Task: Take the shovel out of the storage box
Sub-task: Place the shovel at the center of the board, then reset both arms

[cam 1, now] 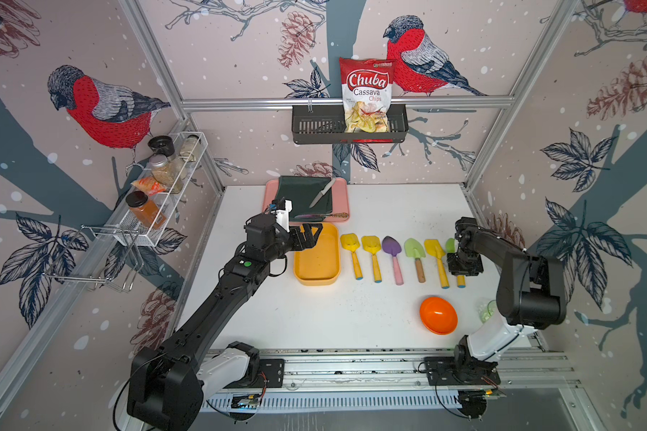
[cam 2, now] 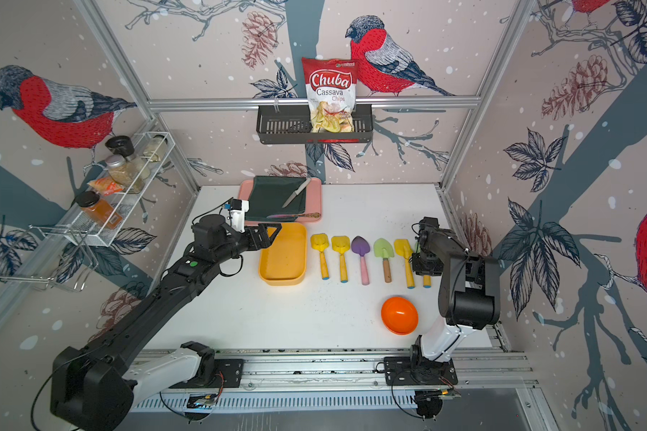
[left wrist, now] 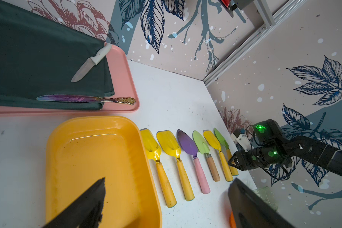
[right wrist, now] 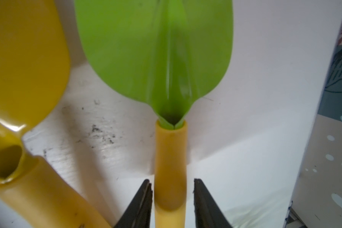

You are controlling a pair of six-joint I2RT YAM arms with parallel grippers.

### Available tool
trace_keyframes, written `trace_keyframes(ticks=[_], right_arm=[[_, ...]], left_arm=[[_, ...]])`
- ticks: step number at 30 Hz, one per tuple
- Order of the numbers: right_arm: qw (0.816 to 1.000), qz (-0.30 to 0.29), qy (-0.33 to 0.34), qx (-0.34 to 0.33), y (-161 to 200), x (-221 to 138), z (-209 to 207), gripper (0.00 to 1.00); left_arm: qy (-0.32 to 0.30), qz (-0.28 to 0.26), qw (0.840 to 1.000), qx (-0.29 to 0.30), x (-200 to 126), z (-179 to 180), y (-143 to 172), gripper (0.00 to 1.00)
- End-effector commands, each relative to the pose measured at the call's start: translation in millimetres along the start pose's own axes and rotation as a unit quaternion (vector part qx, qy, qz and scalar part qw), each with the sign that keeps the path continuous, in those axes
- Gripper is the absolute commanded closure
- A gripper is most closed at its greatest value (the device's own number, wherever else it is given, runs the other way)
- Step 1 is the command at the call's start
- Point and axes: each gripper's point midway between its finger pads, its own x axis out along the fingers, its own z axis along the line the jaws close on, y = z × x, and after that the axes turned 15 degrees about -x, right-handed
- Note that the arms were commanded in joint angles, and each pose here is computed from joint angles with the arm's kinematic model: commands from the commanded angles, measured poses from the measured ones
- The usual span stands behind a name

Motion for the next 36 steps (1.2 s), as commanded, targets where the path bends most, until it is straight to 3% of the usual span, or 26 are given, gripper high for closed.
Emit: trace_keyframes(ticks=[1,6,9,10,11,12,16,18,21,24,26,29,31,36], right_arm=[[1.0,0.0,0.011,0.01,2,-4,-4,0.59],[0.999,-0.038,0.033,0.022,-11,-31,-15,0.58],[0.992,-0.105,0.058,0.024,-34,-70,-19,0.54],[0.988,-0.134,0.066,0.027,-42,-84,-20,0.49],[0.982,-0.17,0.07,0.032,-52,-100,-19,0.13],[0.974,-0.212,0.067,0.036,-63,-118,-16,0.01],[0.932,-0.36,0.034,0.009,-100,-173,13,0.01],[0.903,-0.428,0.021,-0.005,-112,-191,26,0.01],[0.854,-0.521,-0.001,0.003,-114,-196,38,0.0],[0.818,-0.575,0.002,0.002,-106,-183,45,0.0],[0.812,-0.583,0.008,0.014,-100,-169,42,0.01],[0.819,-0.573,0.015,0.031,-95,-145,35,0.0],[0.816,-0.576,0.013,0.05,-91,-131,30,0.0],[0.782,-0.613,0.027,0.107,-74,-117,12,0.0]], left_arm=[[0.0,-0.007,1.0,0.01,-1,0,-3,0.02],[-0.012,-0.022,1.0,0.016,-4,3,-7,0.02],[-0.01,-0.053,0.998,0.042,-15,-1,-16,0.02],[-0.013,-0.07,0.996,0.053,-20,-2,-20,0.03],[-0.02,-0.095,0.993,0.062,-27,-1,-26,0.03],[-0.028,-0.121,0.989,0.075,-35,1,-31,0.03],[-0.072,-0.238,0.964,0.091,-70,19,-52,0.03],[-0.089,-0.3,0.944,0.103,-89,31,-58,0.03],[-0.139,-0.379,0.908,0.113,-111,59,-63,0.03],[-0.205,-0.387,0.884,0.164,-113,88,-56,0.04],[-0.224,-0.392,0.87,0.199,-110,100,-50,0.04],[-0.266,-0.392,0.854,0.214,-105,127,-45,0.04],[-0.295,-0.372,0.852,0.219,-97,149,-40,0.04],[-0.299,-0.364,0.857,0.21,-95,189,-32,0.04]])
